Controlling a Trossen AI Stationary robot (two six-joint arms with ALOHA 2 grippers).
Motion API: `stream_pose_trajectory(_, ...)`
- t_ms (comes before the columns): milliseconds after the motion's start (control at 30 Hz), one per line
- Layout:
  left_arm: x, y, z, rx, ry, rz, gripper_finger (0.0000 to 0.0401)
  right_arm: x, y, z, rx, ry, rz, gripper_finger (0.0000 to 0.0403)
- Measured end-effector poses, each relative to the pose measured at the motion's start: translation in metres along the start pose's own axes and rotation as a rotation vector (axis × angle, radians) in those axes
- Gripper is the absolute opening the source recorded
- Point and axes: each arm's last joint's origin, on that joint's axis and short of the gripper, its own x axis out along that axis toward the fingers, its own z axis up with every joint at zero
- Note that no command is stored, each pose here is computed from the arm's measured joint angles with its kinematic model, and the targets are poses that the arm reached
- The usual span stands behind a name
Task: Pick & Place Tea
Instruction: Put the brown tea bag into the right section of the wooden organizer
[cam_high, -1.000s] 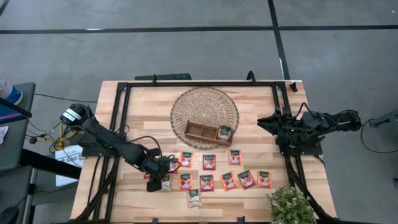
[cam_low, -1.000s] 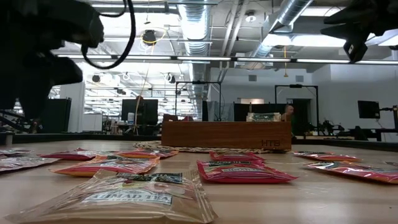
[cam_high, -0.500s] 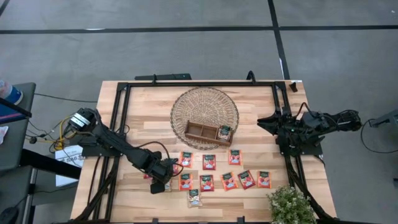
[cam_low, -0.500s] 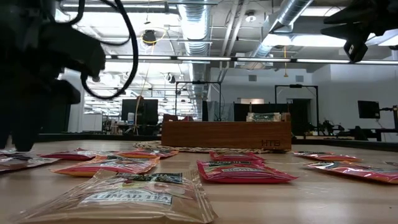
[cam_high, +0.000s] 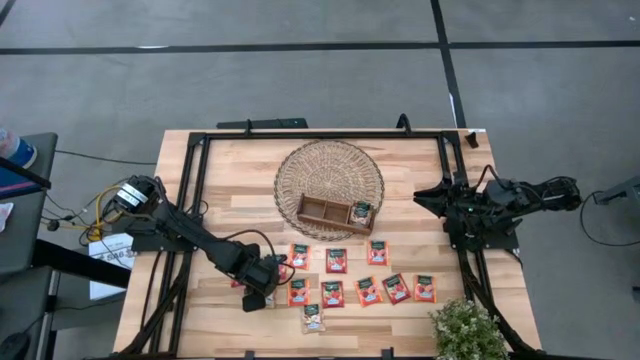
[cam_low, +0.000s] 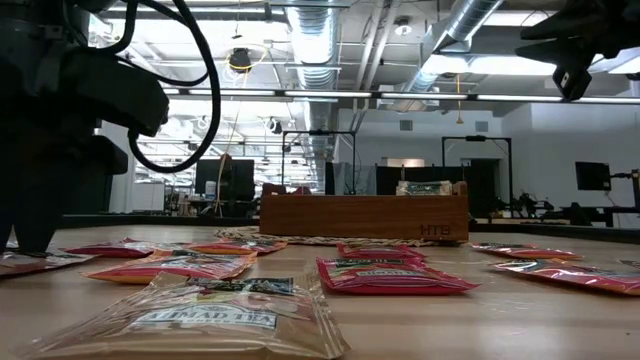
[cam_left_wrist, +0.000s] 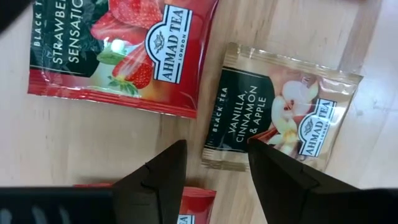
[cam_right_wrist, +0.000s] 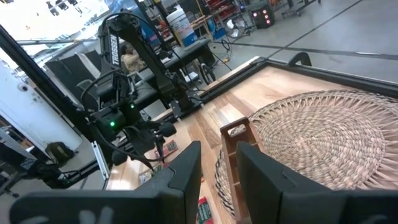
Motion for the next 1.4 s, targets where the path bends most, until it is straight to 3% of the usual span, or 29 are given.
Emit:
stream_pose_trajectory(167,0.0013,-0.0003,0.0006,0.01,-0.004,0.0,0.0152,0.0,0.0,0.0,0.0,0.0,0.001,0.0093)
stream_pose_trajectory(767,0.0032,-0.0001,0.0009,0.017,0.003,-0.01,0.0005,0.0,0.0,0.0,-0.007,0.001,0.001,0.0093)
stream_pose_trajectory(1400,0.0008,-0.0047,0.0036,0.002,-0.005,-0.046,0.0,0.0,0.0,0.0,-0.008,0.0,0.0,0.0093)
